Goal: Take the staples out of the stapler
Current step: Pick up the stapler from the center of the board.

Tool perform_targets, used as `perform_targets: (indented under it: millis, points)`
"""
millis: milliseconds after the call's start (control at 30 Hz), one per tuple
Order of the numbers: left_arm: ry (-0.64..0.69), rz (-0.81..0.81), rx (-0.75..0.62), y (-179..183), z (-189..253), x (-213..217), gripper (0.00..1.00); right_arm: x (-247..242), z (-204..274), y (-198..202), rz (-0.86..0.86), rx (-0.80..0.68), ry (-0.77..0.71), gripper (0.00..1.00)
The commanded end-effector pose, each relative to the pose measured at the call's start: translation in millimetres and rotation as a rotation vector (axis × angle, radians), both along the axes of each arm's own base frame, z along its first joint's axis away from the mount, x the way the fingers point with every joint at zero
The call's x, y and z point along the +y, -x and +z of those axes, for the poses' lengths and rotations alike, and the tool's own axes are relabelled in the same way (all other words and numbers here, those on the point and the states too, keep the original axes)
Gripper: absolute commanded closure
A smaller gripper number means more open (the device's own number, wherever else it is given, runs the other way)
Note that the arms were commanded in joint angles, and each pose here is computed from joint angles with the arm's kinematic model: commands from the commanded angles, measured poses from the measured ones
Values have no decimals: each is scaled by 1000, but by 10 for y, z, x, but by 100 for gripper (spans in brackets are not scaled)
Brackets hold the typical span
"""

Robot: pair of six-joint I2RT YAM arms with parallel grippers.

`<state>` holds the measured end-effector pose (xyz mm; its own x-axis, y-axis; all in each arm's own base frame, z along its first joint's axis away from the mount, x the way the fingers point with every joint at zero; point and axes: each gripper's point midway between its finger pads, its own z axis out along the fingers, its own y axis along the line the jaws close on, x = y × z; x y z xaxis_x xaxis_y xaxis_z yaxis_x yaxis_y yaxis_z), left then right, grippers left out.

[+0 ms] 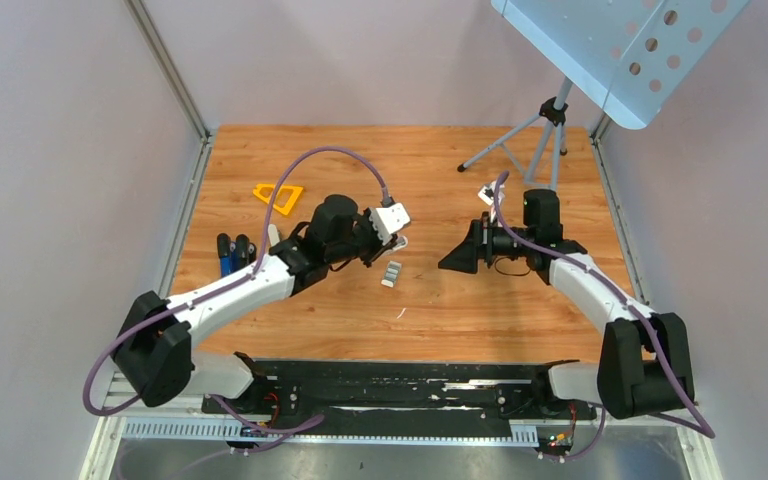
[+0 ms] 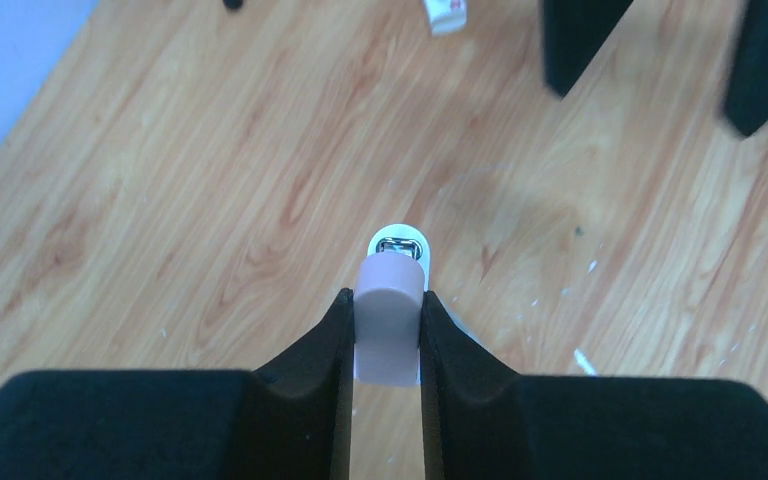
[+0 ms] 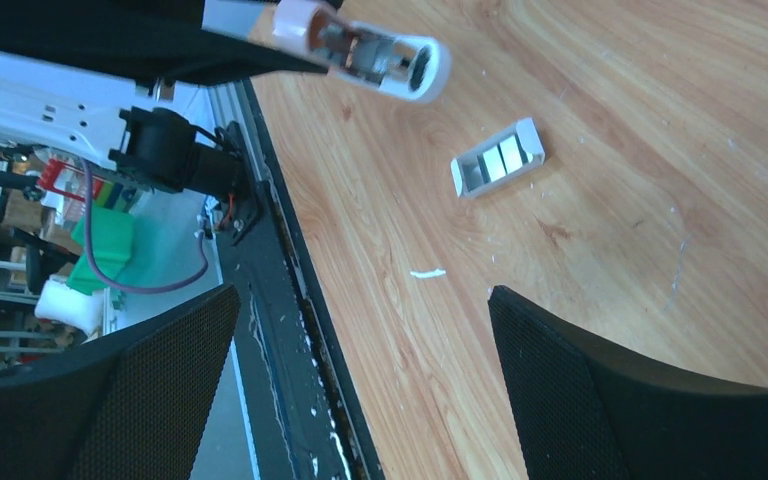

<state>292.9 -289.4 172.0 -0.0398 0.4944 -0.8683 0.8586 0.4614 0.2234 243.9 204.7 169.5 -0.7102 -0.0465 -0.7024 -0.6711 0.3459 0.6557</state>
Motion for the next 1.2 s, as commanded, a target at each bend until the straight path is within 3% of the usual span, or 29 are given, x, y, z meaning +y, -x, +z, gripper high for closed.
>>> perform_targets:
  millis: [0,300,467,600,933,1167]
  points:
    - [211,-24,-97,109,492,-253,100,124,277,-83,23,-21,-91,0]
    - [331,-63,-102,313,715,-434,100,202,378,-84,40,121,-171,4]
    - [342,-72,-98,354,708,-476,100,239,535,-181,17,190,-209,14]
    - [345,-70,-105,380,703,-472,100,264,729,-284,-15,211,-245,16]
    - [373,-75,-111,401,756,-487,100,290,484,-384,-52,398,-221,47]
    - [382,-65,-123,403,782,-455,100,314,425,-373,-39,413,-199,57]
